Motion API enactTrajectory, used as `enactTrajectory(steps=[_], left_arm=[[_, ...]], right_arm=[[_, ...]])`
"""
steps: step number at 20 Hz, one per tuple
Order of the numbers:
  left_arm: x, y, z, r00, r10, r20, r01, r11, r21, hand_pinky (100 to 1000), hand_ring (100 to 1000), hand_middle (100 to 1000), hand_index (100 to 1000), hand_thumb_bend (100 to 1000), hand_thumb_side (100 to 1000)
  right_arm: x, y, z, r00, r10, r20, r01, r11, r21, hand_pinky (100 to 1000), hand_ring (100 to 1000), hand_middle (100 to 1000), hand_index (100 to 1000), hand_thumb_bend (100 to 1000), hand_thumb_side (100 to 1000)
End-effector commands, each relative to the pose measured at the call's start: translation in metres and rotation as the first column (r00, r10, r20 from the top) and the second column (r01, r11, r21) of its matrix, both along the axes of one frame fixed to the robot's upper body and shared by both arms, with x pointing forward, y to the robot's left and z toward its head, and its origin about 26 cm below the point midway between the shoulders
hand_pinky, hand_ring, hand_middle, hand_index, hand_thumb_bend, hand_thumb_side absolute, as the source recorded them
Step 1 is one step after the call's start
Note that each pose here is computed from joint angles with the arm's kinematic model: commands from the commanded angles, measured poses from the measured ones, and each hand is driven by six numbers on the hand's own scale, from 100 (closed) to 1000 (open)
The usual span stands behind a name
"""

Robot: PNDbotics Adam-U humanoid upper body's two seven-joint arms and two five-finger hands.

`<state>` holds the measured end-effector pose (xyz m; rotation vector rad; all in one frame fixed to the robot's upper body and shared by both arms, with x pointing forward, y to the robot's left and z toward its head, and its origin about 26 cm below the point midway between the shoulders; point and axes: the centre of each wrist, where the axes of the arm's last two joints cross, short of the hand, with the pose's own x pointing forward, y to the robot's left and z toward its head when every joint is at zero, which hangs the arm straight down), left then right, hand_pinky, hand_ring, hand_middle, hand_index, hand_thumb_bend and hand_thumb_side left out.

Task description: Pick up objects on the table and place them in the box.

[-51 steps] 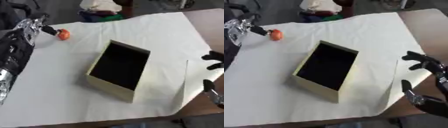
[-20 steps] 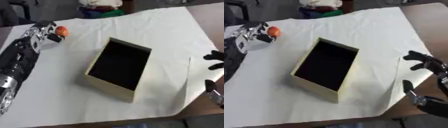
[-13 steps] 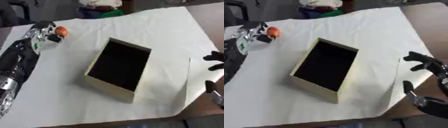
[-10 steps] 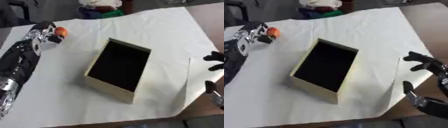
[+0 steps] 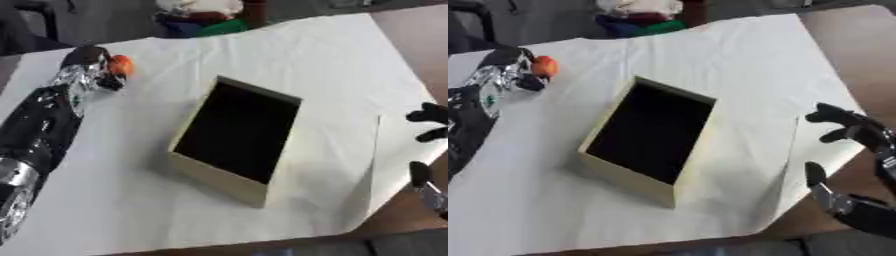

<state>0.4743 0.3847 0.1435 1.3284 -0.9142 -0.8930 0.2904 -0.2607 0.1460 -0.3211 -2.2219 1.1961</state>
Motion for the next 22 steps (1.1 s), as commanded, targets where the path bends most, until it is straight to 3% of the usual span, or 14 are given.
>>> enactTrajectory(steps=[1,2,4,10,14,18,22], left_arm=[[0.002,0.002,0.019,0.996,0.019,0.092,-0.025,0.997,0.068,642,518,507,676,235,323],[0.002,0.002,0.019,0.994,0.026,0.111,-0.036,0.996,0.083,625,501,486,648,221,318],[0.002,0.0,0.019,0.989,0.037,0.145,-0.053,0.993,0.107,603,485,461,608,100,274],[0.002,-0.002,0.017,0.97,0.041,0.238,-0.075,0.988,0.134,547,424,350,460,100,239],[0.002,-0.002,0.021,0.959,0.025,0.281,-0.062,0.991,0.123,547,421,344,451,100,229],[0.001,-0.004,0.039,0.942,-0.02,0.335,-0.022,0.993,0.12,549,424,347,456,100,219],[0.0,-0.018,0.063,0.91,-0.143,0.388,0.084,0.983,0.165,558,430,350,460,100,221]], right_arm=[[0.0,0.0,0.006,1.0,0.008,0.018,-0.008,1.0,-0.002,673,888,812,985,100,334],[0.0,0.0,0.006,1.0,0.009,0.017,-0.009,1.0,-0.003,673,888,812,985,100,334],[0.001,0.0,0.006,1.0,0.009,0.018,-0.009,1.0,-0.002,673,888,812,985,100,334],[0.0,-0.001,0.005,1.0,0.007,0.016,-0.007,1.0,-0.003,674,888,812,985,100,330],[0.0,-0.001,0.005,1.0,0.006,0.015,-0.006,1.0,-0.003,675,888,812,985,100,328],[0.0,-0.002,0.004,1.0,0.002,0.012,-0.002,1.0,-0.003,676,888,812,984,100,326],[0.0,-0.003,0.004,1.0,0.0,0.01,0.0,1.0,-0.004,677,888,813,984,100,324]])
